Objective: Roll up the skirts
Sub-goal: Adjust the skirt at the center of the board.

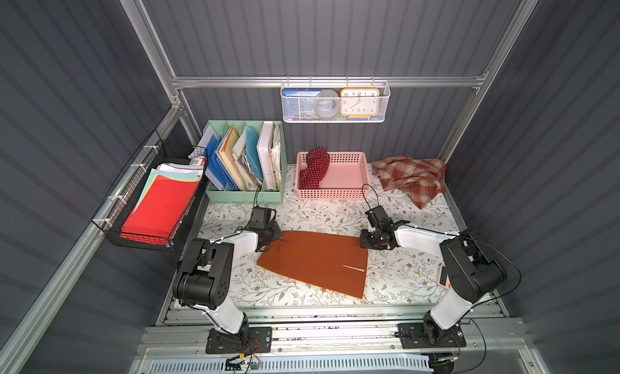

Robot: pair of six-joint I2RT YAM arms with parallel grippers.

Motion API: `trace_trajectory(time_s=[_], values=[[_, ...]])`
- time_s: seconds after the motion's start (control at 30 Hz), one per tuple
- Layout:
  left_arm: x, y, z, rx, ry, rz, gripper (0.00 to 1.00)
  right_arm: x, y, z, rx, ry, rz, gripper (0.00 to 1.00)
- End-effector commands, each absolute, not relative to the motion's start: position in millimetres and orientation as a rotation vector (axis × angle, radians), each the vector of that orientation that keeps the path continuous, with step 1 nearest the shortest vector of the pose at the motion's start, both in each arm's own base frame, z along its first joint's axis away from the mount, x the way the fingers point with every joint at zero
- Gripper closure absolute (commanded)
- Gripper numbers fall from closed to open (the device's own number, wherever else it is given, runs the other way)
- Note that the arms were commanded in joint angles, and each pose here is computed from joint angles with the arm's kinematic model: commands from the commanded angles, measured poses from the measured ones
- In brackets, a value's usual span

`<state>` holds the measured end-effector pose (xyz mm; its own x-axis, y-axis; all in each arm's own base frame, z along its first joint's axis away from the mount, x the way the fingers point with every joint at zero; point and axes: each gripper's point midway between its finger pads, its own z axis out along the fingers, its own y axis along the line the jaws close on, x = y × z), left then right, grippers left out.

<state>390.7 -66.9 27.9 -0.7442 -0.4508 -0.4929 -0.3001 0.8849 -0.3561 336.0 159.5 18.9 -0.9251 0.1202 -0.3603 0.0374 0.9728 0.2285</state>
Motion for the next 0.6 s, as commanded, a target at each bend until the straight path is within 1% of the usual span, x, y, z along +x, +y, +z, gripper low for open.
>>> trace_trajectory(time_s=[0.0,0.1,0.23,0.33,0.43,0.57], values=[[379,-70,3,-0.530,2.543,-0.339,1.00,343,139,18,0.162,2.736,0.144,0.99],[389,-90,3,-0.497,2.534,-0.405,1.00,355,122,21,0.198,2.711,0.030,1.00],[411,-127,8,-0.456,2.500,-0.507,1.00,383,98,25,0.277,2.680,-0.018,1.00],[435,-152,20,-0.437,2.454,-0.587,1.00,410,87,35,0.294,2.641,-0.012,1.00],[459,-166,39,-0.427,2.385,-0.643,1.00,437,79,55,0.317,2.594,-0.003,1.00],[478,-179,58,-0.408,2.336,-0.698,1.00,457,82,80,0.299,2.550,0.045,1.00]])
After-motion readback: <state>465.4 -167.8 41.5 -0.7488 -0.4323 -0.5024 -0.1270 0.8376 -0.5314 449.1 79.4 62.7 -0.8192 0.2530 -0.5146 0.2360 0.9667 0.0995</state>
